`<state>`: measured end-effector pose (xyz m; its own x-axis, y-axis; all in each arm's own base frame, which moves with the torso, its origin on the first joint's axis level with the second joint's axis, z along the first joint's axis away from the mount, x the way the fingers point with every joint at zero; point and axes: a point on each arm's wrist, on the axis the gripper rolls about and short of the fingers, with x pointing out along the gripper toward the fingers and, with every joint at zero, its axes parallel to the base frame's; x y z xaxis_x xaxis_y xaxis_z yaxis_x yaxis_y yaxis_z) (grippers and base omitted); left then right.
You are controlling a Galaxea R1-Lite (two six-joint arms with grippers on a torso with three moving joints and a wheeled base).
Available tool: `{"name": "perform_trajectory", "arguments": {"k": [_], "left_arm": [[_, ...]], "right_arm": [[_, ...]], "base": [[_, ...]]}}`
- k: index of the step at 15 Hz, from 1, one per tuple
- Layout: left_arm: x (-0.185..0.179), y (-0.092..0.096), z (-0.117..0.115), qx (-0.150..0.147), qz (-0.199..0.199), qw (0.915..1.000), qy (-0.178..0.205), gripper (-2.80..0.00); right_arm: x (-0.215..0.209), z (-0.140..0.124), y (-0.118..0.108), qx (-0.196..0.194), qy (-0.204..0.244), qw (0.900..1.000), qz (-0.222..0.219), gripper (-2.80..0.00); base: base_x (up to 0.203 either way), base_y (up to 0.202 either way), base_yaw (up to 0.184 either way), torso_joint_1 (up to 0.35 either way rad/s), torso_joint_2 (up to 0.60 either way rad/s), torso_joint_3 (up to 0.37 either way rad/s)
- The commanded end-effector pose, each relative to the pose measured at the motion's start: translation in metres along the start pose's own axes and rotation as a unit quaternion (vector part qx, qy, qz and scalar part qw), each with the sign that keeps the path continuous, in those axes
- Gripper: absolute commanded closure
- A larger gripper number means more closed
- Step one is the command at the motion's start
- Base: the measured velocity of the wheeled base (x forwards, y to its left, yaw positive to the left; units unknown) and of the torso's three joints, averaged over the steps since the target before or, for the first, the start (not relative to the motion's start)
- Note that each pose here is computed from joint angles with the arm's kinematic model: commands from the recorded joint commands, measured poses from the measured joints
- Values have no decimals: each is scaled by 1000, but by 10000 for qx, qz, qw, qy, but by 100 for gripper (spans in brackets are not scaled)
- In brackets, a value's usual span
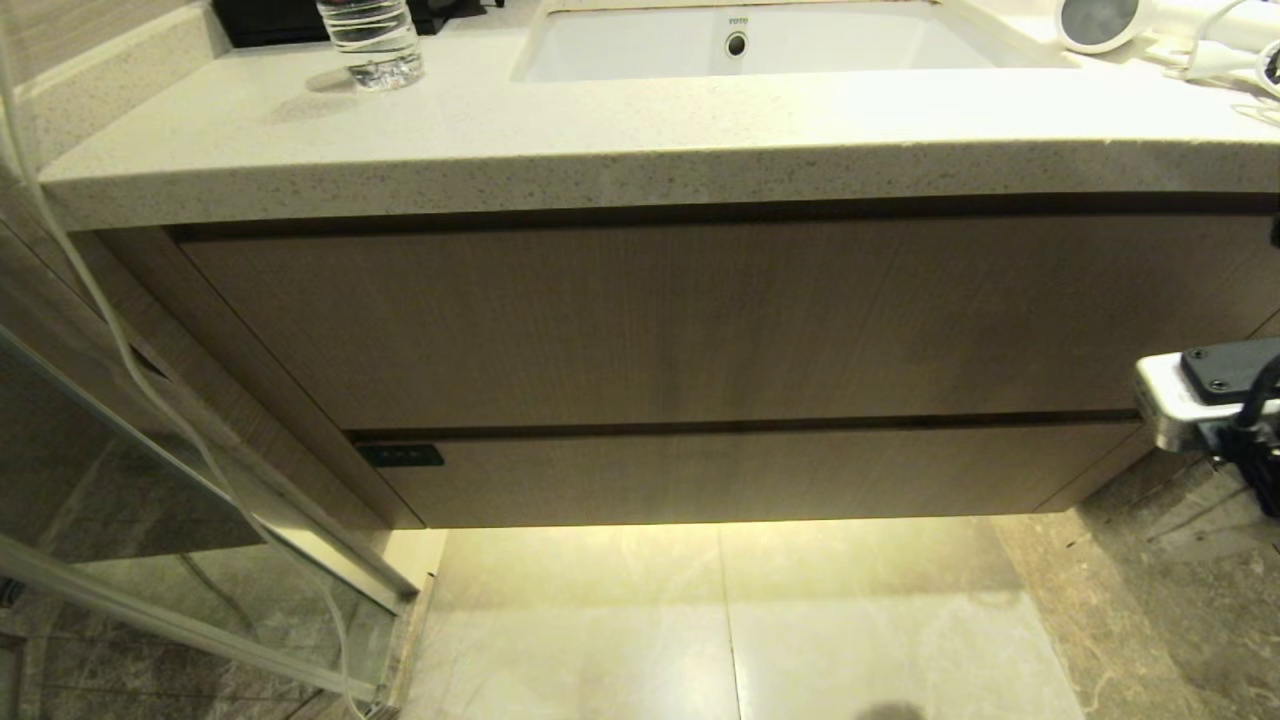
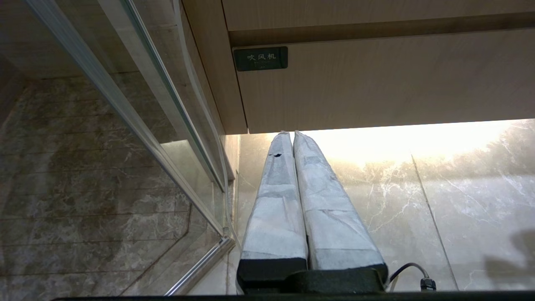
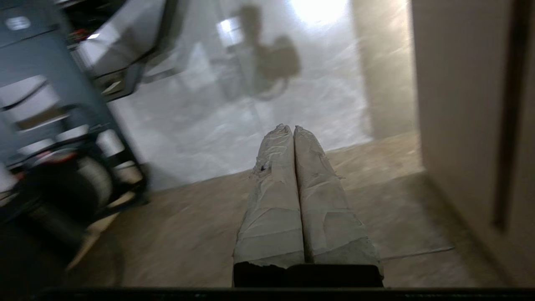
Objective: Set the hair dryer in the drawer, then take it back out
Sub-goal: Pull open the drawer
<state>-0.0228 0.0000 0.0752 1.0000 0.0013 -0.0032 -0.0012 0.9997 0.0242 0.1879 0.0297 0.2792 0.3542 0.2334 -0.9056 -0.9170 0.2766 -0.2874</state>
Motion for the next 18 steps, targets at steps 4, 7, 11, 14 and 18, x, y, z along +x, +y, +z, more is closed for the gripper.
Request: {"name": "perform_trajectory", "arguments": {"k": [4, 7, 11, 14, 18], "left_arm": [[0, 0, 0, 2, 1, 10000, -1, 0], [0, 0, 0, 2, 1, 10000, -1, 0], [0, 0, 0, 2, 1, 10000, -1, 0], [0, 0, 0, 2, 1, 10000, -1, 0], [0, 0, 0, 2, 1, 10000, -1, 0]], "right_arm": [[66, 20, -25, -956, -993, 9898, -354, 0], [97, 33, -34, -1348, -1597, 9771, -409, 0], [131, 38, -47, -1850, -1788, 9661, -227, 0], [151, 39, -55, -1977, -1796, 9636, -133, 0], [166, 41, -64, -2103, -1857, 9589, -429, 0]], "base": [[0, 0, 0, 0, 0, 0], [0, 0, 0, 0, 0, 0], [0, 0, 0, 0, 0, 0], [0, 0, 0, 0, 0, 0], [0, 0, 0, 0, 0, 0]]}}
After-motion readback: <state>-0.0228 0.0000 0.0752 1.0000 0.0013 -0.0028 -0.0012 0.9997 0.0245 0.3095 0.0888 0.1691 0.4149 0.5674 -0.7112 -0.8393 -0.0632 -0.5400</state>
